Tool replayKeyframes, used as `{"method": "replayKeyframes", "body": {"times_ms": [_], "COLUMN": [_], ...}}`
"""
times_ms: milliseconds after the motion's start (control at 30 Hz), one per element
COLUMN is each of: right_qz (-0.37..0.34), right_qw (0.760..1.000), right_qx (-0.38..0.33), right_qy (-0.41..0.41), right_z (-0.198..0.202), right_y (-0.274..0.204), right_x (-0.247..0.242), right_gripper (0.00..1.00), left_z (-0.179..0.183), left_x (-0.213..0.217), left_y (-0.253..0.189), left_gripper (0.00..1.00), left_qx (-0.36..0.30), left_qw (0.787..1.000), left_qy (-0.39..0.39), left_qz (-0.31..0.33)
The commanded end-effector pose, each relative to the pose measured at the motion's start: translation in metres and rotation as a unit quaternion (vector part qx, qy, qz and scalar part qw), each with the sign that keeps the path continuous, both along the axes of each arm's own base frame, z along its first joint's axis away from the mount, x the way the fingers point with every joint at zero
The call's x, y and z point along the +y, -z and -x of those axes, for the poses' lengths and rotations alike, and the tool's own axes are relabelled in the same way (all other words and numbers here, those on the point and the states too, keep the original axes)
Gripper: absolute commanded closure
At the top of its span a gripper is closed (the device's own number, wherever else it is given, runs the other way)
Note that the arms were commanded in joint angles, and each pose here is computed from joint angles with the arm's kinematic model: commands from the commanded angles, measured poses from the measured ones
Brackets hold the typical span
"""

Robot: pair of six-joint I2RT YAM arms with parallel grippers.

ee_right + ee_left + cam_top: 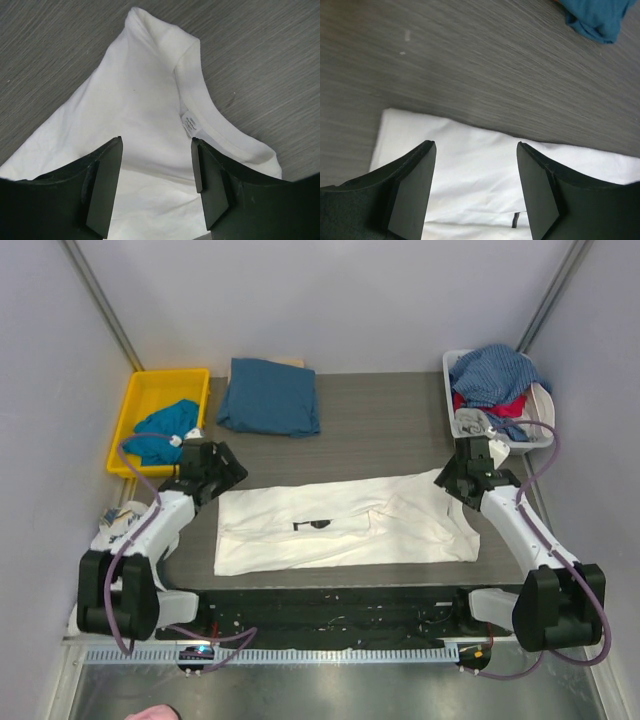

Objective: Fold and stack the t-shirts
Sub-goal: Fold the tshirt

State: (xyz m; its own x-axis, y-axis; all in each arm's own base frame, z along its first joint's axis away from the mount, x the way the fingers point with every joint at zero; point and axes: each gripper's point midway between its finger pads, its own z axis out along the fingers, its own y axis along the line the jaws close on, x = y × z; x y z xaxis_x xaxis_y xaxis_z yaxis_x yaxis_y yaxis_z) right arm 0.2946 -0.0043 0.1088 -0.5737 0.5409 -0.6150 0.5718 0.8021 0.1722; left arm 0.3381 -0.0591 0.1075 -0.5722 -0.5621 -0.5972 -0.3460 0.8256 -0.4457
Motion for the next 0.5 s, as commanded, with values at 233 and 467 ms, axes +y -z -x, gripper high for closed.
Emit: {"method": "replayKeyframes", "body": {"times_ms": [233,467], "right_qz": [-0.012,-0.025], "right_qw": [0.998,0.998], "right_qx": [-0.049,-0.044], "right_qy": [-0.042,-0.043], "right_z": [-0.031,-0.028], "right_y": [-0.020,-0.021], "right_x": [0.012,0.016], "right_gripper": [0.35,0.36], "left_z": [-0.064,-0.069], "left_x": [-0.166,-0.251], "left_y": [-0.016,0.010], "left_gripper": [0.32,0.33], "left_qx": [-0.058,-0.050], "left_qw": [0.965,0.928], "left_qy": [0.255,0.367], "left_qz": [-0.020,-0.034]}}
